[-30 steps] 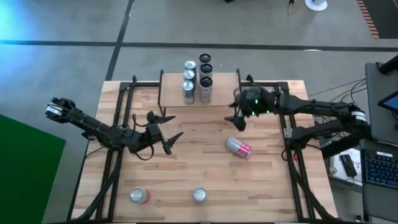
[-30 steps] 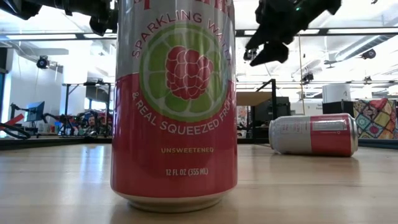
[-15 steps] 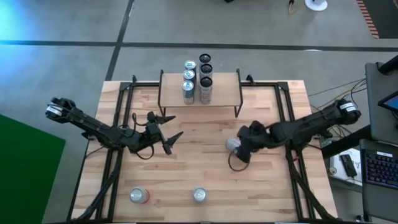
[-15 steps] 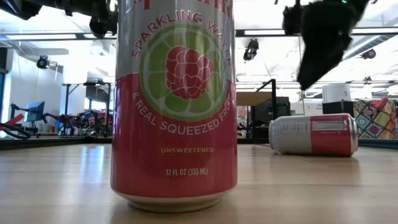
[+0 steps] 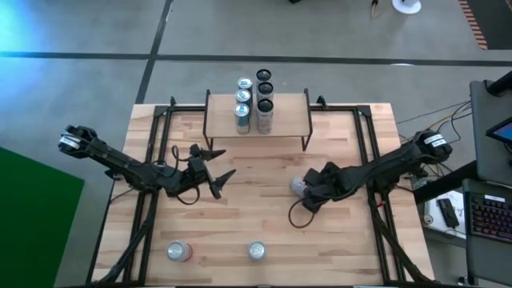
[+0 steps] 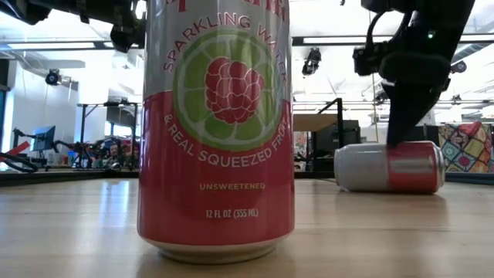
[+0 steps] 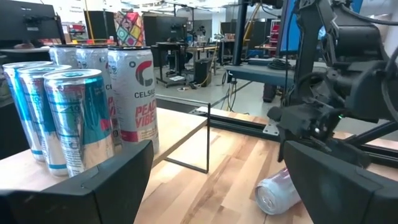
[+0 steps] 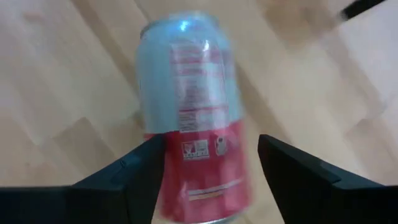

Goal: Place canned beverage on shelf
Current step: Put the middle right pink-white soda can on the shelf

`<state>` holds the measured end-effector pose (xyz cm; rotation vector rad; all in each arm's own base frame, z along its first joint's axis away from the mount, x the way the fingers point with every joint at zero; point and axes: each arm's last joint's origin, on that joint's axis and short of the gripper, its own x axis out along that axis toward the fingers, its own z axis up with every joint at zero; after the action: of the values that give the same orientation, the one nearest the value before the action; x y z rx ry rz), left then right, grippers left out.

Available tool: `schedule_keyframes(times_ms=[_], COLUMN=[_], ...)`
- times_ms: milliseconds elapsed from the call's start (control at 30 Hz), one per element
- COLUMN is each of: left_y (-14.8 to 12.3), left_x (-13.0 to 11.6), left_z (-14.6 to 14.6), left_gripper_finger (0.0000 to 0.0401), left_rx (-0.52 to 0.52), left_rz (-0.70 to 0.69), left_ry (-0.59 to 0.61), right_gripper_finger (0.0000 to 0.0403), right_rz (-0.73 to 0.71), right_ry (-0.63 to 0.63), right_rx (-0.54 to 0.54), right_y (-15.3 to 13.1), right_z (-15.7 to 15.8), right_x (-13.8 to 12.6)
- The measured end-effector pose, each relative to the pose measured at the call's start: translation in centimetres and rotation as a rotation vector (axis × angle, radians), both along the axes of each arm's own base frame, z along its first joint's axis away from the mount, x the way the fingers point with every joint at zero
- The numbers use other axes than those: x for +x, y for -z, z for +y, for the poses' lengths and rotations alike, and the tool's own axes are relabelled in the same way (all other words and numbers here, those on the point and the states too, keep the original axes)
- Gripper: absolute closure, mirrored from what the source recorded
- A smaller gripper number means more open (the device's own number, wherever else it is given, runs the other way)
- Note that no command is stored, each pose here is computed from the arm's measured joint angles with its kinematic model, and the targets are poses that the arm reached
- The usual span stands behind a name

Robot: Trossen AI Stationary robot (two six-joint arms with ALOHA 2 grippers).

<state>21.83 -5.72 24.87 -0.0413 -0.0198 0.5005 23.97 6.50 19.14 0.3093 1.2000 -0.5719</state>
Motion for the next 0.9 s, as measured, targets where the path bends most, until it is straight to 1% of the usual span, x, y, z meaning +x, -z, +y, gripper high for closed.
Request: schedule_keyframes(times_ms=[67, 133, 233, 367, 467, 533, 600, 767, 833, 900], left_y=[0.0, 0.0, 0.0, 0.0, 0.0, 0.0, 0.1, 0.1, 0.1, 0.1], left_x=[0.0, 0.0, 0.0, 0.0, 0.0, 0.0, 0.0, 0.0, 0.0, 0.0], left_z=[0.0, 0.0, 0.1, 0.1, 0.1, 0.1, 0.1, 0.1, 0.1, 0.1], left_gripper_finger=[0.0055, 0.0055, 0.0055, 0.0055, 0.0055, 0.0055, 0.0055, 0.0055, 0.0055, 0.0055], left_rx=[0.006, 0.008, 0.009, 0.009, 0.008, 0.002, 0.000, 0.001, 0.001, 0.002], left_rz=[0.004, 0.005, 0.005, 0.007, 0.007, 0.004, 0.004, 0.005, 0.006, 0.007], left_ry=[-0.002, -0.003, -0.004, -0.005, -0.005, -0.005, -0.005, -0.004, -0.004, -0.004], right_gripper_finger=[0.0162, 0.0166, 0.0167, 0.0168, 0.0163, 0.0150, 0.0129, 0.0059, 0.0033, 0.0017], right_rz=[0.018, -0.001, -0.035, -0.106, -0.134, -0.139, -0.143, -0.214, -0.224, -0.213], right_ry=[-0.014, -0.030, -0.058, -0.113, -0.156, -0.180, -0.183, -0.210, -0.217, -0.220], right_rx=[0.026, 0.082, 0.113, 0.105, 0.069, 0.045, 0.046, 0.157, 0.181, 0.186], right_y=[0.4, 0.1, -0.6, -2.7, -3.6, -3.8, -3.7, -2.8, -2.2, -1.5], right_z=[0.3, 0.8, 1.6, 1.8, 1.8, 1.6, 1.4, 2.1, 2.4, 2.8], right_x=[0.2, 0.6, 1.1, 1.7, 1.8, 1.9, 2.1, 3.7, 4.6, 5.5])
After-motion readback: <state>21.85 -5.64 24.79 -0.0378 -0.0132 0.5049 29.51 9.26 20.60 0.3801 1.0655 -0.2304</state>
